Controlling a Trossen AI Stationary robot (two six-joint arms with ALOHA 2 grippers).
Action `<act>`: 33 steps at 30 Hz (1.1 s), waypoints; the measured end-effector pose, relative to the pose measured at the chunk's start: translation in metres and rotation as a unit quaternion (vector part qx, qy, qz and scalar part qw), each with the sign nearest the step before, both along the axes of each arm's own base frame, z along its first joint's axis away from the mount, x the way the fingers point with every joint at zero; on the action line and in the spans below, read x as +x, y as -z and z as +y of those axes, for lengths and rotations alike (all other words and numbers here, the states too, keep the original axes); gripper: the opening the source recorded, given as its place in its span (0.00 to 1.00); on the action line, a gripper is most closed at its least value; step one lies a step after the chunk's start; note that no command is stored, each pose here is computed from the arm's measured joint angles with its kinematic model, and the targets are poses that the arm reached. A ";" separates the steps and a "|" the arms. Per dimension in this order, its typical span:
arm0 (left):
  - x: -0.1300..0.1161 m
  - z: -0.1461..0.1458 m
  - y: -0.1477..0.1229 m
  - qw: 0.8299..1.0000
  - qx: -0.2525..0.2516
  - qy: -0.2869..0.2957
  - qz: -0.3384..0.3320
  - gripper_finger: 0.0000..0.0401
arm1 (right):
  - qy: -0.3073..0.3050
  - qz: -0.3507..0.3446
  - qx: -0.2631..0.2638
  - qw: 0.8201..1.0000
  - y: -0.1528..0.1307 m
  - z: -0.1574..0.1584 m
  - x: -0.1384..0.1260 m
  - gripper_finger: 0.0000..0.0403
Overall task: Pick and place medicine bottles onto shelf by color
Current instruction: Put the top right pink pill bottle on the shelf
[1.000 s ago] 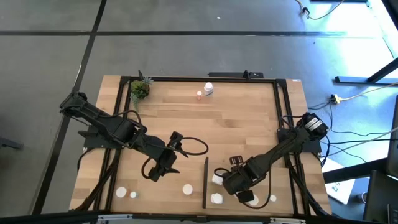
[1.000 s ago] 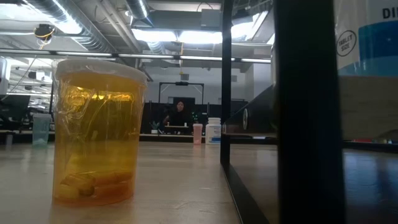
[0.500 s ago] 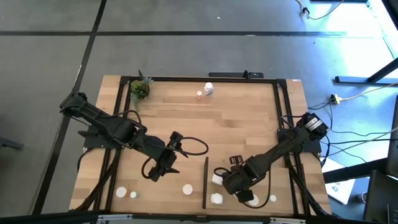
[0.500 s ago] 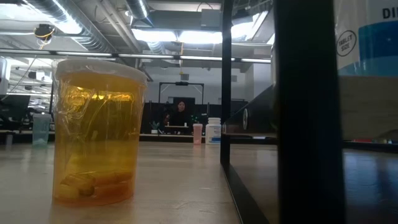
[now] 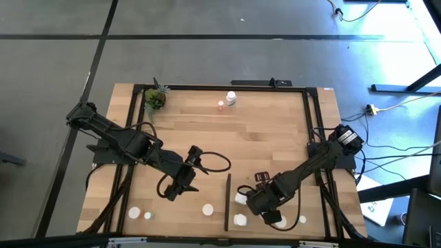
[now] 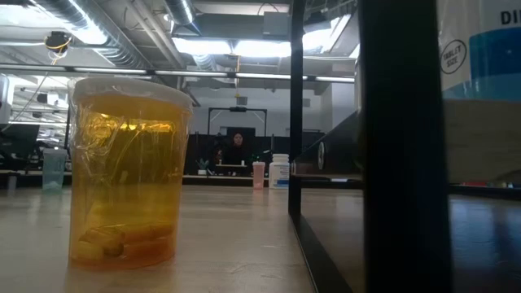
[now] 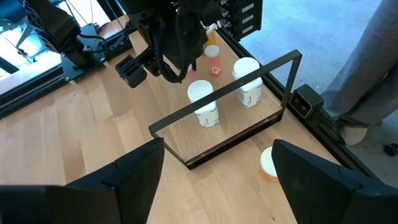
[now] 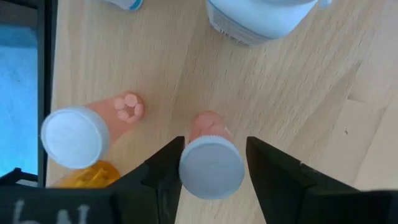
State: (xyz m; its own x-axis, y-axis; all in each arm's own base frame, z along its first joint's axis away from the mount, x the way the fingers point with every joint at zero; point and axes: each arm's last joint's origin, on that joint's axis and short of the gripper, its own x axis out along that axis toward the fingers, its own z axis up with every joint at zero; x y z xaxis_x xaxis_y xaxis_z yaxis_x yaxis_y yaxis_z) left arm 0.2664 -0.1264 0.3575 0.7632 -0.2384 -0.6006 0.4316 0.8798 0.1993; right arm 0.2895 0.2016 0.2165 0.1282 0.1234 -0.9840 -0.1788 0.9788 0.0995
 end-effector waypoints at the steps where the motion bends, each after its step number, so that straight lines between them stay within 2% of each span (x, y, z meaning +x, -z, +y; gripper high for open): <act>1: 0.000 0.000 0.000 1.000 0.000 0.000 0.000 0.73 | 0.001 0.001 -0.001 1.000 0.000 0.000 0.000 0.43; 22: 0.000 0.000 0.000 1.000 0.000 0.000 0.000 0.73 | 0.016 0.003 0.002 1.000 0.000 0.000 0.000 0.43; 33: 0.000 0.000 0.000 1.000 0.000 0.000 0.000 0.73 | 0.004 0.002 0.005 1.000 -0.010 0.001 0.001 0.43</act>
